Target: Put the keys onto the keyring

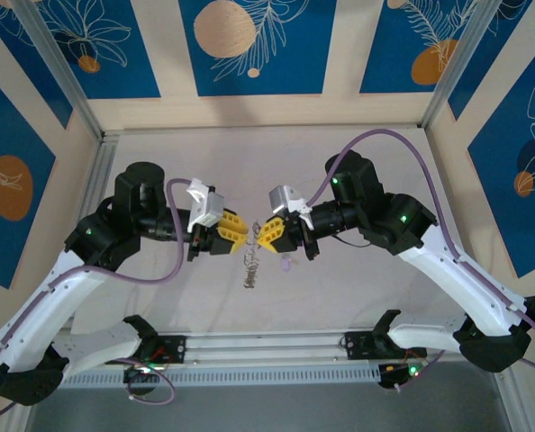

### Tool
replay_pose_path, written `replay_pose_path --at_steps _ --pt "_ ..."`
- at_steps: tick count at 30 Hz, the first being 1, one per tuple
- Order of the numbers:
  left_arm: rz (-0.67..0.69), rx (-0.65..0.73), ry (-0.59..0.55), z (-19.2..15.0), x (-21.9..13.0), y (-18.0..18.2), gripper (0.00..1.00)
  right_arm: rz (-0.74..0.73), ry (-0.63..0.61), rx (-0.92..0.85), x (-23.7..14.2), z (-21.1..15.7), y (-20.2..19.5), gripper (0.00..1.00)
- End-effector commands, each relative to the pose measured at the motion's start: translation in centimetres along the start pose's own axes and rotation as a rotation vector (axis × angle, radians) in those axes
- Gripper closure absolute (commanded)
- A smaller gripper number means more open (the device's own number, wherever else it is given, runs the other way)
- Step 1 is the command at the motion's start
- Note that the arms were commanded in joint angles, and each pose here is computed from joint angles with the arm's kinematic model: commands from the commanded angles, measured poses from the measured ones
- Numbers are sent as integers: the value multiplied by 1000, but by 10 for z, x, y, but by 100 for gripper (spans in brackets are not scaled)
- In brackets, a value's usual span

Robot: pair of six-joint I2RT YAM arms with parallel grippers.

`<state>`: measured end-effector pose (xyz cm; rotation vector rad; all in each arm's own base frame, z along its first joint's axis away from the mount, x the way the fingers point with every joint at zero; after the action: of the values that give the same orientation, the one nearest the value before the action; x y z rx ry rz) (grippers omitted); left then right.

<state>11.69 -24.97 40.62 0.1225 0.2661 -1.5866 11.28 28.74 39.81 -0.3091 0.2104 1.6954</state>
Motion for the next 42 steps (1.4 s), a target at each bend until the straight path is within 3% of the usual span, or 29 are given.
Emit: replay_pose_path --at_steps 1,11,20,25,32,34,42 --pt "-2 57 -7 11 -14 -17 77 -16 -27 -48 -6 11 3 100" --pt "-34 19 -3 10 -8 -15 69 -6 -44 -67 0 14 4 100" --pt "-67 -2 7 8 2 -10 70 -4 -53 -77 5 15 3 100" --pt "-68 -11 26 2 5 -7 81 -2 -60 -79 5 16 2 100" --pt "-75 -10 21 2 6 -7 87 -2 -53 -80 7 15 0 100" --pt "-83 -11 19 1 7 -7 99 -2 -54 -80 8 15 0 100" --pt "-35 37 -4 -1 3 -7 100 -16 -55 -88 5 14 2 98"
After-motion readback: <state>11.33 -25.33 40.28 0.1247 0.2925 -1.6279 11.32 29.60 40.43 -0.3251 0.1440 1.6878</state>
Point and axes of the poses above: each hand's point on the last joint's axis, 136 mm out from that joint toward the fingers, its own x axis out along the fingers, its own y axis along the line the jaws close on, z = x × y, the point moved 2 cm from there along -x, back along the fingers, and after that the axes turned 4 degrees about -x, right-handed, at the moved point
